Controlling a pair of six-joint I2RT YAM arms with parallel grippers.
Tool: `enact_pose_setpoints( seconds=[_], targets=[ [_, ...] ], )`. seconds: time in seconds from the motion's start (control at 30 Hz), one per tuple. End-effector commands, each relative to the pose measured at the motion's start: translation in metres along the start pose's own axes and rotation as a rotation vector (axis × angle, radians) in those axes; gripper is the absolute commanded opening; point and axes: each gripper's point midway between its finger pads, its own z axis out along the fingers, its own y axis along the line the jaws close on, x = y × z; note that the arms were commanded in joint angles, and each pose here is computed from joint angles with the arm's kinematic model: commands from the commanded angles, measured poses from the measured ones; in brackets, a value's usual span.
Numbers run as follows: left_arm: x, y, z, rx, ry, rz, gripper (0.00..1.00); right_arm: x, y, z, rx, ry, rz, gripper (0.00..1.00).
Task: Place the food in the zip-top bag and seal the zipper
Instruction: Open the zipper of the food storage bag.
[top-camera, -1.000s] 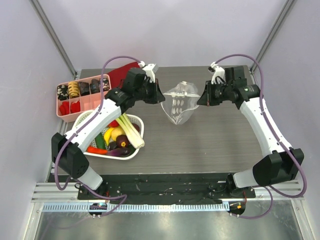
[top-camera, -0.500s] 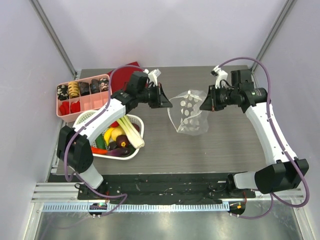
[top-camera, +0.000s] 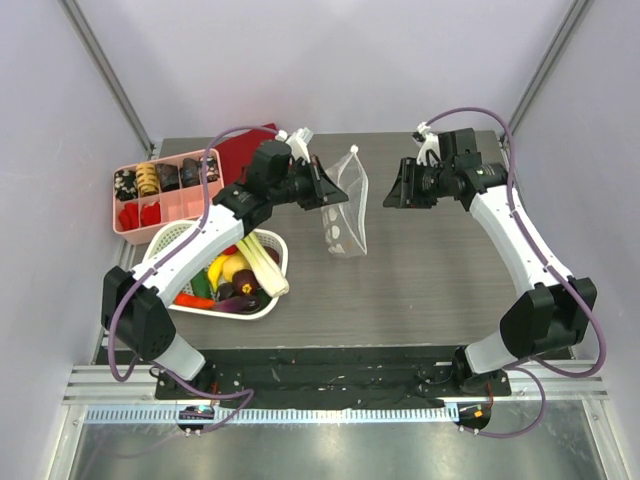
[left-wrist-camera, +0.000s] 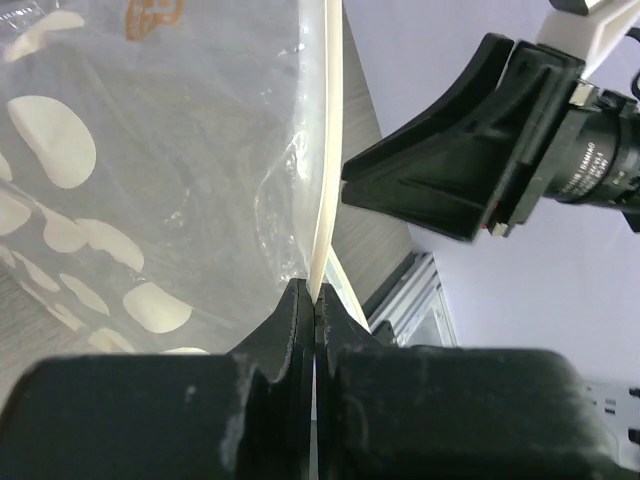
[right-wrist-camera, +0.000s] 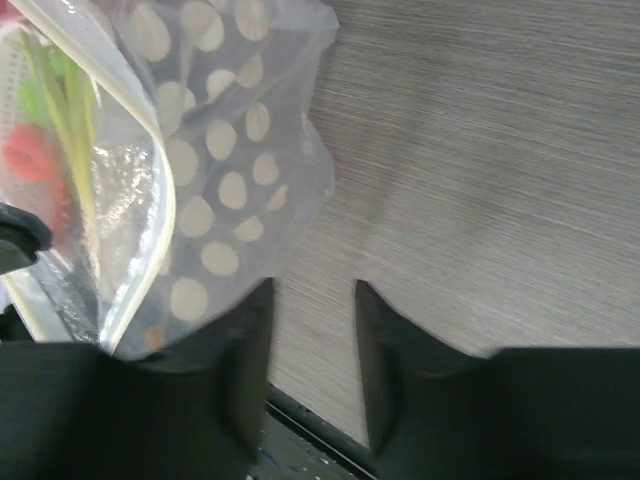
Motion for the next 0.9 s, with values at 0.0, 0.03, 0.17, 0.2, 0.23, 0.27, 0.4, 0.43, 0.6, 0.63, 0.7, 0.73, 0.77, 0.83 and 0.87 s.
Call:
enact_pose_setpoints(
  seconds=[0.0,0.03,0.17,0.2,0.23,0.27,0.4,0.43,0.6,0.63,0.7,0.73,0.77,0.83,0.87],
  targets=[
    [-0.018,0.000,-0.008,-0.058,-0.101,0.002,0.00,-0.038,0.027,-0.024,-0.049,-0.172,0.048,0.53],
    [-0.019,0.001,-0.008,-0.063,-0.104,0.001,0.00,-0.047,0.033,-0.031,-0.063,-0.227,0.047,0.61],
    [-0.018,0.000,-0.006,-0.059,-0.102,0.002,0.00,-0.051,0.055,-0.045,-0.158,-0.275,0.090,0.77],
    [-0.017,-0.001,-0.005,-0.057,-0.099,0.003,0.00,-0.051,0.058,-0.043,-0.175,-0.265,0.128,0.78],
    [-0.017,-0.001,-0.004,-0.054,-0.097,0.000,0.00,-0.048,0.062,-0.041,-0.198,-0.247,0.143,0.79],
    [-0.018,-0.003,-0.004,-0.045,-0.097,0.003,0.00,-0.045,0.061,-0.032,-0.203,-0.220,0.166,0.80],
    [-0.020,-0.006,-0.002,-0.040,-0.104,0.006,0.00,-0.040,0.072,-0.012,-0.281,-0.159,0.244,0.81],
    [-0.021,-0.006,-0.001,-0.041,-0.106,0.007,0.00,-0.035,0.078,-0.007,-0.293,-0.142,0.243,0.81],
    [-0.022,-0.008,-0.002,-0.034,-0.111,0.009,0.00,-0.029,0.095,0.010,-0.304,-0.128,0.200,0.75],
    [-0.023,-0.009,-0.002,-0.031,-0.114,0.009,0.00,-0.023,0.092,0.016,-0.288,-0.117,0.192,0.73],
    [-0.022,-0.009,-0.004,-0.030,-0.113,0.009,0.00,-0.015,0.085,0.024,-0.254,-0.105,0.194,0.61],
    [-0.022,-0.008,-0.004,-0.033,-0.112,0.007,0.00,-0.010,0.079,0.028,-0.236,-0.094,0.199,0.53],
    [-0.022,-0.009,-0.007,-0.032,-0.115,0.014,0.00,-0.010,0.073,0.030,-0.211,-0.102,0.188,0.35],
    [-0.021,0.000,-0.010,-0.056,-0.109,0.018,0.00,-0.011,0.066,0.027,-0.186,-0.112,0.184,0.18],
    [-0.022,0.004,-0.014,-0.064,-0.111,0.027,0.00,-0.014,0.065,0.024,-0.183,-0.121,0.174,0.12]
  ],
)
